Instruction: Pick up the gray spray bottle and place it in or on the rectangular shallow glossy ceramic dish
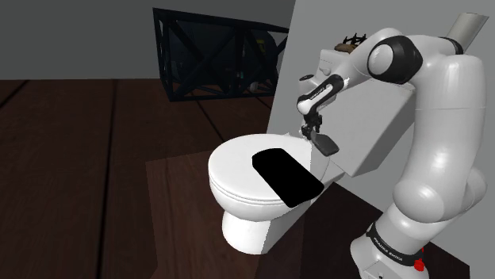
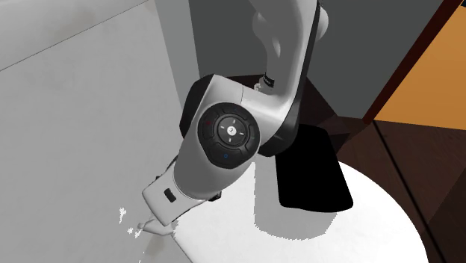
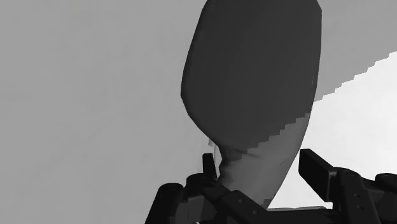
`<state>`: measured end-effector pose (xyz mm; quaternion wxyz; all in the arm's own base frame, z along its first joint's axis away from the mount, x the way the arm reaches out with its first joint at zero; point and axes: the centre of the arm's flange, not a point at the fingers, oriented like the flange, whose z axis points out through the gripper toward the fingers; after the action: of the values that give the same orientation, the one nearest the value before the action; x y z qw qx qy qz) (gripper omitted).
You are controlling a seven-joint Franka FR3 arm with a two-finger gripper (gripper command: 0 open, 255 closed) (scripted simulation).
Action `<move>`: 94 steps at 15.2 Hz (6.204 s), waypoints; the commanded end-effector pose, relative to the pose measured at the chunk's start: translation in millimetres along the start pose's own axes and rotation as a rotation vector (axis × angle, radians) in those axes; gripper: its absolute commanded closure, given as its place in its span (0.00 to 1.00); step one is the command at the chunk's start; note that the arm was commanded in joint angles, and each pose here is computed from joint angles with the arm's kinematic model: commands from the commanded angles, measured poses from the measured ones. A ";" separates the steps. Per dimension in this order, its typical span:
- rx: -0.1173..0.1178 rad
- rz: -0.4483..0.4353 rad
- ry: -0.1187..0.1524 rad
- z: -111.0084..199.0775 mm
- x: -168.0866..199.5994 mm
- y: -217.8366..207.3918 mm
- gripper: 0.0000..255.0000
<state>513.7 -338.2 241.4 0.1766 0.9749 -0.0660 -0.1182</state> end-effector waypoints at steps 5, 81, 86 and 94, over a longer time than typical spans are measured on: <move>-0.007 0.008 -0.001 -28.1 -9.0 19.4 1.00; 0.373 0.029 0.162 -85.5 -73.5 16.9 1.00; 0.373 0.029 0.162 -107.9 -92.6 -42.2 1.00; 0.373 0.029 0.162 -143.7 -123.0 -136.8 1.00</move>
<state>443.8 -156.4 350.1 -0.0008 0.9961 -0.0857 -0.0226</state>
